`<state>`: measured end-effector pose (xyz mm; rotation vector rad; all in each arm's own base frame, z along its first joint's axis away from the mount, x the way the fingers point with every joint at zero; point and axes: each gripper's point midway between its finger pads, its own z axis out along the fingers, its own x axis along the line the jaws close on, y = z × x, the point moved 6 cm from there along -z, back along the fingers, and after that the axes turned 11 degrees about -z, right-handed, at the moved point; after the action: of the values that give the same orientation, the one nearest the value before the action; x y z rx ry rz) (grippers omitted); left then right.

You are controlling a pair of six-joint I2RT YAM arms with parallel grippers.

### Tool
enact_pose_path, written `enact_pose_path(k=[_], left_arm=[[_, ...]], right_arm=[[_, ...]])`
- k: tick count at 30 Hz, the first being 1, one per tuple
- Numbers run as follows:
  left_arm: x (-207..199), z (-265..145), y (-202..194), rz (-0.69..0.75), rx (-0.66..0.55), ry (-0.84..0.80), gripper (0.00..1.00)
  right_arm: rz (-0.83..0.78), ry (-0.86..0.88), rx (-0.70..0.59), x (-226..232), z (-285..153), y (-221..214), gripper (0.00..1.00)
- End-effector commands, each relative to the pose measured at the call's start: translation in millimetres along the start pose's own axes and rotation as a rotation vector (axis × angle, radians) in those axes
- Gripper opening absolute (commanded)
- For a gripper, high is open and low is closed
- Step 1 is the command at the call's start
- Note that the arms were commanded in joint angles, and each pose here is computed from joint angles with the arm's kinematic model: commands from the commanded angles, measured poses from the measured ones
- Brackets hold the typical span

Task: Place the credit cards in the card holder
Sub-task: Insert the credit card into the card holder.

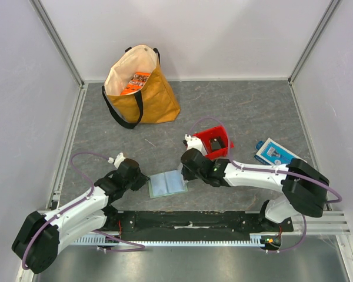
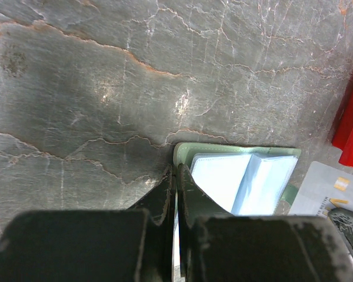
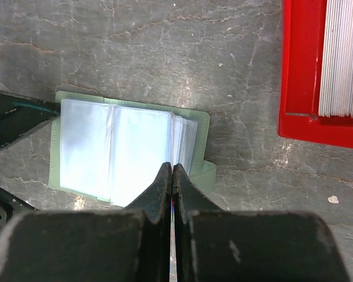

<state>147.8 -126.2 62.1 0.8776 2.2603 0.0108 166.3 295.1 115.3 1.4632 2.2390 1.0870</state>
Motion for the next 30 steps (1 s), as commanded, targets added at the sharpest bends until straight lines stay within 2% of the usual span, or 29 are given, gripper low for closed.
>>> enact_pose_path(k=[1, 21, 30], left_arm=[[5, 1, -2, -0.010, 0.006, 0.021, 0.02], [6, 2, -3, -0.015, 0.012, 0.021, 0.02], [7, 1, -2, -0.016, 0.009, 0.019, 0.02]], right_arm=[[0.013, -0.009, 0.007, 0, 8, -6, 0.00], [0.035, 0.076, 0.022, 20, 17, -22, 0.00], [0.005, 0.176, -0.025, 52, 8, 8, 0.00]])
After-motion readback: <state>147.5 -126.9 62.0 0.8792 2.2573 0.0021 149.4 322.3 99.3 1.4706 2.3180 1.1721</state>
